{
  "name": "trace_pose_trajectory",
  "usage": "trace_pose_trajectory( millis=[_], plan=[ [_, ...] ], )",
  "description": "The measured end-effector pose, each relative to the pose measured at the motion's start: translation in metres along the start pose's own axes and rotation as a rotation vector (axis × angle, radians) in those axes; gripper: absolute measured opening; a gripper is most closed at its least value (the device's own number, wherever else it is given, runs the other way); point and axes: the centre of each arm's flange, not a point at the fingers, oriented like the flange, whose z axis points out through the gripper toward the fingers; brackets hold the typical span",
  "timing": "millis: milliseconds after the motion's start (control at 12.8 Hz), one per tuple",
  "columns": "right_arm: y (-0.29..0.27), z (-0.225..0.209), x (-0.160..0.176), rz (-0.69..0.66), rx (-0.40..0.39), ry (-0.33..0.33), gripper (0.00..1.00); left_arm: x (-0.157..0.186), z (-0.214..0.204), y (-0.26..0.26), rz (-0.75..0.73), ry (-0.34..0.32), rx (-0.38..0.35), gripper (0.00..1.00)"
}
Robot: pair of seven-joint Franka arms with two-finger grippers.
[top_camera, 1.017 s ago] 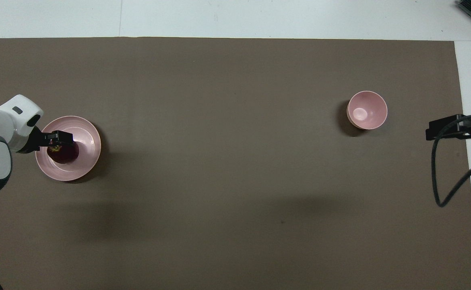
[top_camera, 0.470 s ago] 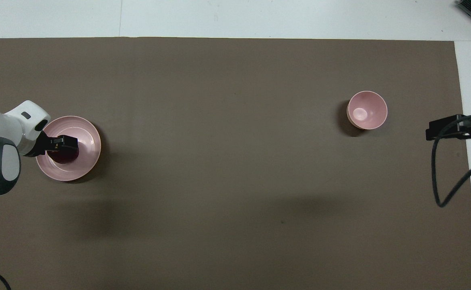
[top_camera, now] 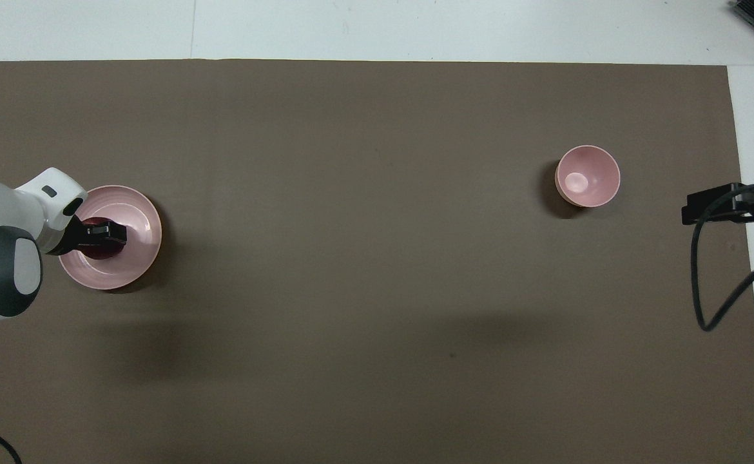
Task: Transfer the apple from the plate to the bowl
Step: 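Close the left gripper on the apple and lift it off the plate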
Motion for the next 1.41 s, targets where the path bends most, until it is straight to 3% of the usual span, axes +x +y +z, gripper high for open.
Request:
trace_pose_trajectory(
  millis=[861,1096,1252,1409],
  plan=[
    [0.001,0.000,0.000,0.001,0.000,0.000,1.00,0.059,-0.110,0.022,-0.058,0.013,-0.020,0.80],
    [0.001,0.000,0.000,0.003,0.000,-0.001,1.00,0.081,-0.134,0.031,-0.098,0.033,-0.081,0.80],
    [0.002,0.000,0.000,0.003,0.000,-0.001,1.00,0.088,-0.137,0.035,-0.213,0.038,-0.122,0.80],
    [0.002,0.000,0.000,0.003,0.000,-0.001,1.00,0.090,-0.139,0.037,-0.330,0.022,-0.247,0.80]
  ],
)
